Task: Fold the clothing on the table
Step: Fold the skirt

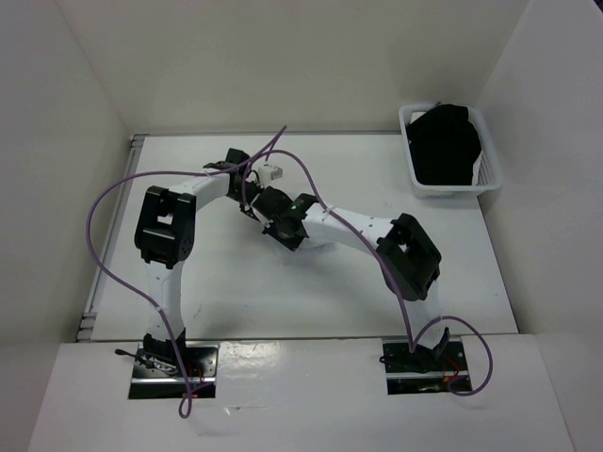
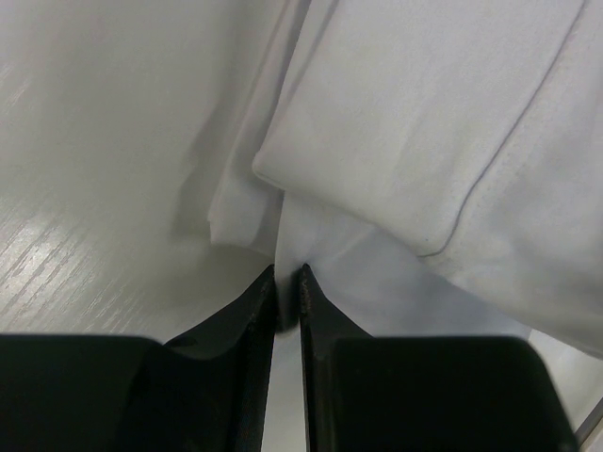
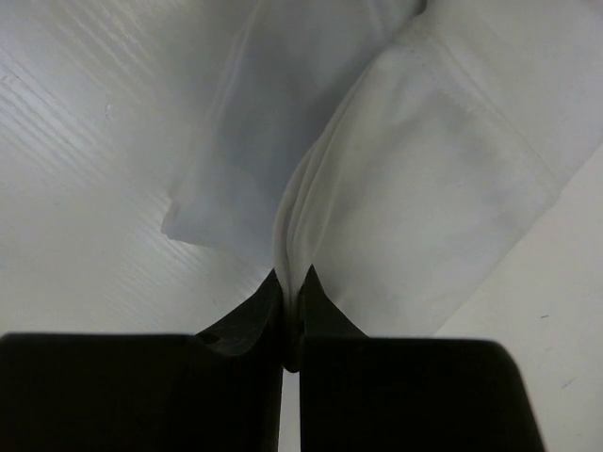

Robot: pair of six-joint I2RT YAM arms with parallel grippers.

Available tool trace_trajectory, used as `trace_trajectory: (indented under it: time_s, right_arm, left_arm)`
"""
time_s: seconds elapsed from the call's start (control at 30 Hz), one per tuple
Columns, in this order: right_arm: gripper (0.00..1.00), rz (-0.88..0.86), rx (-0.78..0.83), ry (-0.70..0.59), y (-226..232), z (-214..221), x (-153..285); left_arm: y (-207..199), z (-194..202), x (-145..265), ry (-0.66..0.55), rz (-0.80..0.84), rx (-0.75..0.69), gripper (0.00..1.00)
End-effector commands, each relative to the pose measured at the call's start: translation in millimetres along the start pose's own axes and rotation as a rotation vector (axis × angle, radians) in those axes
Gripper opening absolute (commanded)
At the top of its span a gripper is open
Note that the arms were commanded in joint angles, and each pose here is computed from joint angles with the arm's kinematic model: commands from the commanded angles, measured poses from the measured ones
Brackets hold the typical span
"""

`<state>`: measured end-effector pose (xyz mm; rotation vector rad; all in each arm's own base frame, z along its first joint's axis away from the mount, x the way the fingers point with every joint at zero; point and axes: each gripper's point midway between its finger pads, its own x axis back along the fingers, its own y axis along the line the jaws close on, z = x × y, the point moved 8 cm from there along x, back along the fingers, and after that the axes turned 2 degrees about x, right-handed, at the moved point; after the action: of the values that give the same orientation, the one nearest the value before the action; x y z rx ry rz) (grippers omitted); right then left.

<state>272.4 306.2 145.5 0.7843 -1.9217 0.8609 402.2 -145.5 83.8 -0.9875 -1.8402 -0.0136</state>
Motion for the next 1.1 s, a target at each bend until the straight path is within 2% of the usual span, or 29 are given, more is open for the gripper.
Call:
trace_trajectory:
  time_s: [0.0, 0.4, 1.07]
  right_arm:
    - [0.00, -0.015, 0.027, 0.009, 8.0, 1.2, -7.5]
    - [0.00, -0.080, 0.012, -0.126, 20.3, -34.3, 10.4]
    - [0.00, 0.114, -0.133, -0.361, -10.7, -73.3, 60.9]
  left_arm:
    - [5.7, 11.2, -8.1, 0.058, -0.009, 0.034, 0.22]
    - [5.7, 13.1, -11.0, 0.062, 0.002, 0.049, 0.22]
    - [1.6, 12.3, -13.1, 0.064, 0.015, 0.042, 0.22]
